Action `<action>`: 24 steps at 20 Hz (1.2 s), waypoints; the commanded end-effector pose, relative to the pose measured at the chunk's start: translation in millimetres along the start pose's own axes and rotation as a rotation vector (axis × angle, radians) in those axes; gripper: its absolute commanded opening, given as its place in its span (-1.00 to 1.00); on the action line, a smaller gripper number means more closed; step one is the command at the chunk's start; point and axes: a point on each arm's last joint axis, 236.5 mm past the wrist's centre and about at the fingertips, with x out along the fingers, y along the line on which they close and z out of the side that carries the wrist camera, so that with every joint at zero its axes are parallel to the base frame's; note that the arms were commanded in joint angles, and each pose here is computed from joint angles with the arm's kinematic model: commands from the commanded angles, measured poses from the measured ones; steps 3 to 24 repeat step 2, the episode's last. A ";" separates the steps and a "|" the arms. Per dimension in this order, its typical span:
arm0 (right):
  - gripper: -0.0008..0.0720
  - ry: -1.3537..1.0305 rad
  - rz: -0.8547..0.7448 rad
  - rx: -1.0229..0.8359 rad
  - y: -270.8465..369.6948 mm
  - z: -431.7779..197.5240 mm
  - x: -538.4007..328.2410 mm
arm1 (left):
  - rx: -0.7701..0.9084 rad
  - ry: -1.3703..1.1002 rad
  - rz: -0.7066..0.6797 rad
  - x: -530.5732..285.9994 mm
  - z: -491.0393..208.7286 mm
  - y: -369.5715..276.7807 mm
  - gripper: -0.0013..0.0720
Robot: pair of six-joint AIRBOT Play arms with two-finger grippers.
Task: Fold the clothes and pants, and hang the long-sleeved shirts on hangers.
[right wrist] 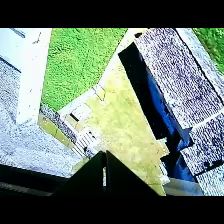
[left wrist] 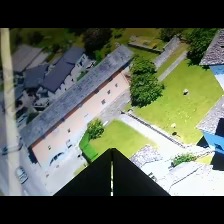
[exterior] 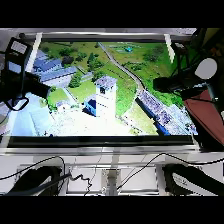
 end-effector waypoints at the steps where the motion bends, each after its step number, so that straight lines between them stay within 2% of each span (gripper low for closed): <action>1: -0.91 0.006 -0.018 0.002 5.7 -3.0 1.2 | 0.000 0.000 0.001 0.0 0.1 0.5 -0.95; 24: -0.91 0.006 -0.018 0.002 5.7 -2.9 1.1 | 0.000 0.000 0.001 0.0 0.1 0.5 -0.95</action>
